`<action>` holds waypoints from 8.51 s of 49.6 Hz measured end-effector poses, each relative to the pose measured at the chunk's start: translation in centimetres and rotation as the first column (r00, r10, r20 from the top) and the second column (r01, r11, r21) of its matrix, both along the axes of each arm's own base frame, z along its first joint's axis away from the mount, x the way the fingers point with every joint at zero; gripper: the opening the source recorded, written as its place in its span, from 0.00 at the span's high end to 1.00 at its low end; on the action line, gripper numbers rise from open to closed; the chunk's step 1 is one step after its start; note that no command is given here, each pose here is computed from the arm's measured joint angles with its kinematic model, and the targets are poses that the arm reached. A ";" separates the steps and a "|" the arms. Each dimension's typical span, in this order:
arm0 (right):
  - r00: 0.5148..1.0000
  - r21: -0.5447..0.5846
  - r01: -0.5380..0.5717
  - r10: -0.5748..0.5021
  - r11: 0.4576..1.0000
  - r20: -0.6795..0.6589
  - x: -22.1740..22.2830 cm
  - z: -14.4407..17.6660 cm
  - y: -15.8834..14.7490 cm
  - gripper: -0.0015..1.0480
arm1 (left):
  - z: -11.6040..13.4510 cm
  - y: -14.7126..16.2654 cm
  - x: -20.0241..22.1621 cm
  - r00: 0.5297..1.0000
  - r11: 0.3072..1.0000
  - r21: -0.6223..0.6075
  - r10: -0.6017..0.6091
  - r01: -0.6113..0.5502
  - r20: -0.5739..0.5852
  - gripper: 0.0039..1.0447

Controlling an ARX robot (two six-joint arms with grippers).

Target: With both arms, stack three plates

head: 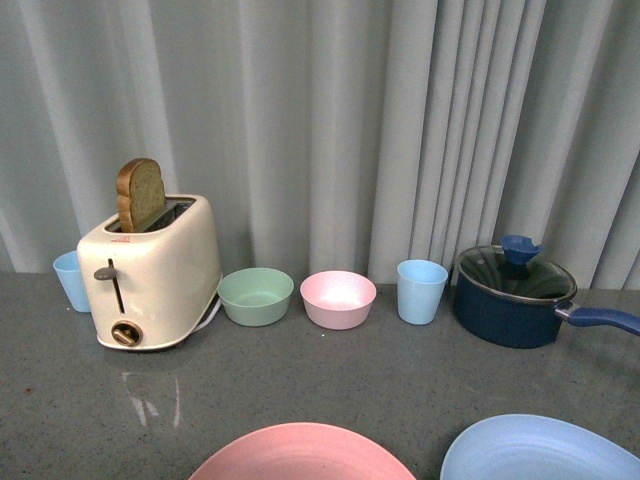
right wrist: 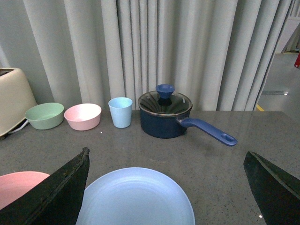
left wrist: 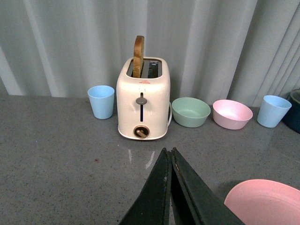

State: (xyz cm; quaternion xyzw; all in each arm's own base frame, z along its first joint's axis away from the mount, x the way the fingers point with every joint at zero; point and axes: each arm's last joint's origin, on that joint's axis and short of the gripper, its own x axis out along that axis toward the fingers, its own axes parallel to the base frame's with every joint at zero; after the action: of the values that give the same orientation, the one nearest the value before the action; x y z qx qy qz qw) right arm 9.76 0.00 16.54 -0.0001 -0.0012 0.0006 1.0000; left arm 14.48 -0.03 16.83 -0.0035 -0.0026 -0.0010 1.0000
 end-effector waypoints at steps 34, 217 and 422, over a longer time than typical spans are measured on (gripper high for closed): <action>1.000 0.000 0.000 0.000 1.000 0.000 0.0 0.0 0.0 0.07 | 0.8 0.0 -3.0 1.000 1.000 0.000 0.000 0.000 0.026 0.97; 0.580 0.206 0.067 0.130 0.976 -0.805 18.7 -12.3 -8.3 0.97 | 0.4 0.0 -4.9 1.000 1.000 0.001 0.000 0.000 0.020 0.06; 1.000 0.000 0.000 0.000 1.000 -0.004 3.4 0.1 0.0 0.97 | 0.5 0.0 -4.9 1.000 1.000 0.001 0.000 0.000 0.021 0.06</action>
State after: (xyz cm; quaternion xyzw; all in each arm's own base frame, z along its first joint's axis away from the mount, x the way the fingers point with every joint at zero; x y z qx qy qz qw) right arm 13.15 0.03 16.61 0.0001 0.0007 0.0006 1.0000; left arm 9.60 -0.02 17.28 -0.0030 -0.0133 -0.0008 0.9999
